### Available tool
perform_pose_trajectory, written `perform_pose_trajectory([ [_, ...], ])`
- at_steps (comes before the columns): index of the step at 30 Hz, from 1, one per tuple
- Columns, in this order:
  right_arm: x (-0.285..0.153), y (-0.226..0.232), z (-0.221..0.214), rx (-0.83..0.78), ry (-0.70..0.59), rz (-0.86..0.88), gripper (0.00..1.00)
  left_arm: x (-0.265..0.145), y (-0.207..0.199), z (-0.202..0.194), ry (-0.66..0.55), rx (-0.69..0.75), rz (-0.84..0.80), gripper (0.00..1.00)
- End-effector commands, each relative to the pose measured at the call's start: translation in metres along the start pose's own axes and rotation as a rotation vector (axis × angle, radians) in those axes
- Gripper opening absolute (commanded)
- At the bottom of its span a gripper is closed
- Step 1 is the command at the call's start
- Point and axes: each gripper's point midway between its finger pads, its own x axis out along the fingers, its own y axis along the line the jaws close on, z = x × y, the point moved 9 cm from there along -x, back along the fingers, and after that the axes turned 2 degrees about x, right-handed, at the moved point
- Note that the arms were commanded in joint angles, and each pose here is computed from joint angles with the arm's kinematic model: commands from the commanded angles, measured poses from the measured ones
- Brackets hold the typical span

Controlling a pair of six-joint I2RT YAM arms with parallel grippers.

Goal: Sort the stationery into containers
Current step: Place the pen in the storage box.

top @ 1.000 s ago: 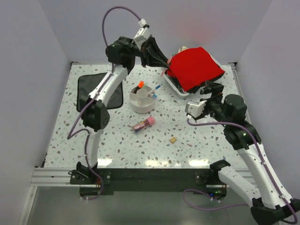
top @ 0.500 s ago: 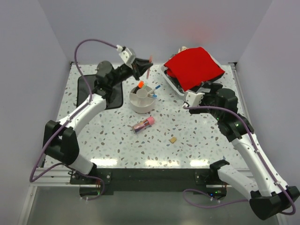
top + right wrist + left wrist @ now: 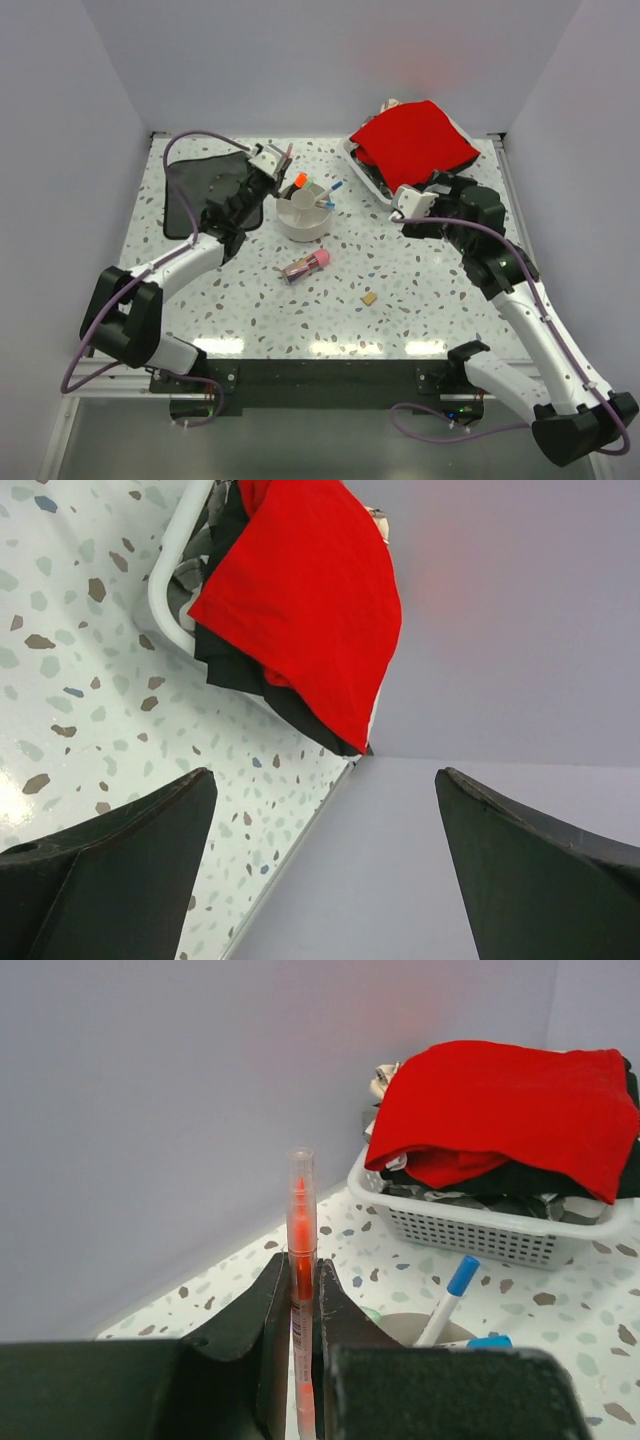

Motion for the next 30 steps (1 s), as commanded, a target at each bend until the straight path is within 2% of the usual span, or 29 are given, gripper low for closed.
perform_pose_trajectory([
  [1, -0.001, -0.009, 0.004, 0.031, 0.005, -0.052, 0.94, -0.008, 0.008, -0.003, -0.048, 0.043, 0.089, 0.0],
  [10, -0.006, -0.014, 0.003, 0.009, 0.046, -0.042, 0.94, -0.01, -0.002, -0.033, -0.025, -0.041, 0.063, 0.0],
  [23, 0.003, -0.009, 0.001, 0.013, 0.078, -0.016, 0.94, 0.009, -0.007, -0.055, 0.009, -0.119, -0.019, 0.0],
  [26, 0.007, -0.007, 0.001, 0.011, 0.078, -0.011, 0.94, 0.008, -0.006, -0.055, 0.015, -0.116, -0.017, 0.15],
  [27, 0.008, -0.007, 0.0, 0.011, 0.078, -0.009, 0.94, 0.008, -0.006, -0.054, 0.016, -0.114, -0.014, 0.24],
  [29, 0.009, -0.005, 0.0, 0.017, 0.072, -0.007, 0.95, 0.007, -0.003, -0.048, 0.021, -0.083, -0.02, 0.32],
  [30, 0.01, -0.004, 0.0, 0.02, 0.07, -0.006, 0.95, 0.007, -0.003, -0.045, 0.024, -0.065, -0.034, 0.44],
])
